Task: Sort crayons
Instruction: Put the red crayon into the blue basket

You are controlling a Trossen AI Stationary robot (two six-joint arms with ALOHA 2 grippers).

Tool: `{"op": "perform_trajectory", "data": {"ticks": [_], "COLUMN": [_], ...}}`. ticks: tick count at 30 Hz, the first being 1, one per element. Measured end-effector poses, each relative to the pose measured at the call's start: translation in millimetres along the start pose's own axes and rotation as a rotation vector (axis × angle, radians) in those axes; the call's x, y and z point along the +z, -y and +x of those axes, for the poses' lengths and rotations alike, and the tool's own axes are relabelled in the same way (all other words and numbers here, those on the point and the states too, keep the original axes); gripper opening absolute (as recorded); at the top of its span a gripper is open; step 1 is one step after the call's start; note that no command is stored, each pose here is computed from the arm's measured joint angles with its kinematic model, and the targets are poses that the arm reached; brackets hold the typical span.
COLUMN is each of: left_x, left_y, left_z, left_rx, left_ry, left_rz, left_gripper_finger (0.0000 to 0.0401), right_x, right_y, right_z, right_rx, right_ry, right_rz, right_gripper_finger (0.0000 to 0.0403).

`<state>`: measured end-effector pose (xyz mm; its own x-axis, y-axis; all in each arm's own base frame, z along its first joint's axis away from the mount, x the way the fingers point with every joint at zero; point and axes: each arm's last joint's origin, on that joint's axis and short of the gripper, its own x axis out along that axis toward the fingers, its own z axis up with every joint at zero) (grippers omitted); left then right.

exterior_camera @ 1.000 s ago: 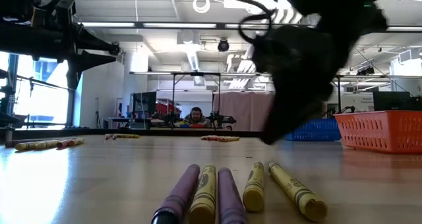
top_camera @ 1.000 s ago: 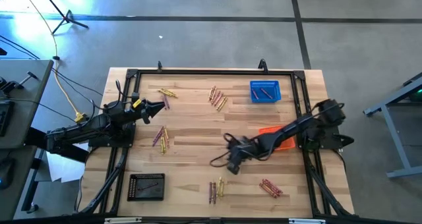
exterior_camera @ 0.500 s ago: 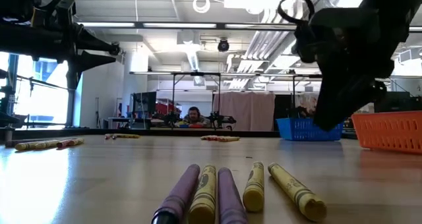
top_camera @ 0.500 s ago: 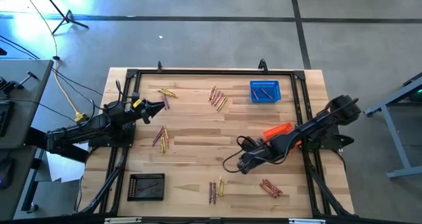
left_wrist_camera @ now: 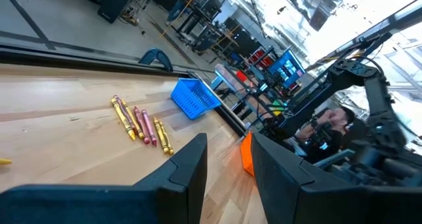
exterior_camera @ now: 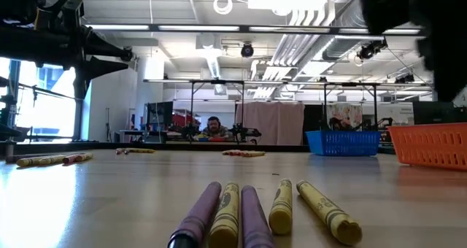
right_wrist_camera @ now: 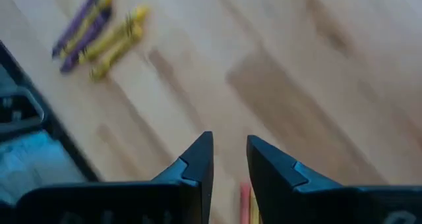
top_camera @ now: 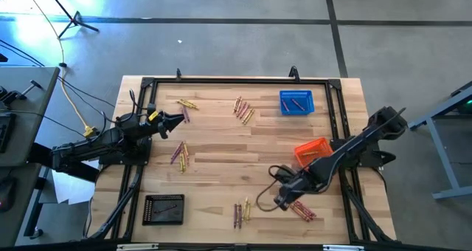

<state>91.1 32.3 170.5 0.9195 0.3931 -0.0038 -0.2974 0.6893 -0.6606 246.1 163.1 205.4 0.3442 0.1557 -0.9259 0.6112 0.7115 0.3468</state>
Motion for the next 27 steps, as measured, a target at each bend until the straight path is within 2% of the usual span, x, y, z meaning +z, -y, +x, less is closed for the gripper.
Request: {"op": "perform_trajectory", "data": {"ticks": [3, 8, 15, 27], "left_x": [0, 0, 0, 0], "left_y": [0, 0, 0, 0], "left_z": [0, 0, 0, 0], "left_rx": [0.0, 0.0, 0.0, 0.0], "left_ry": [0.0, 0.0, 0.0, 0.0], "left_rz": [0.0, 0.0, 0.0, 0.0], "left_gripper_finger": [0.0106, 0.0106, 0.0106, 0.0106], "right_x": [-10, -26, -45, -63], "right_y": [-7, 1, 12, 17], "right_z": [-16, -23, -6, 15], "right_rx": [-0.057, -0.2, -0.2, -0.199], "right_ry": [-0.064, -0.17, -0.245, -0.236], "right_rz": [0.046, 0.147, 0.223, 0.263], "right_gripper_finger": [0.0078, 0.0078, 0.0078, 0.0078]}}
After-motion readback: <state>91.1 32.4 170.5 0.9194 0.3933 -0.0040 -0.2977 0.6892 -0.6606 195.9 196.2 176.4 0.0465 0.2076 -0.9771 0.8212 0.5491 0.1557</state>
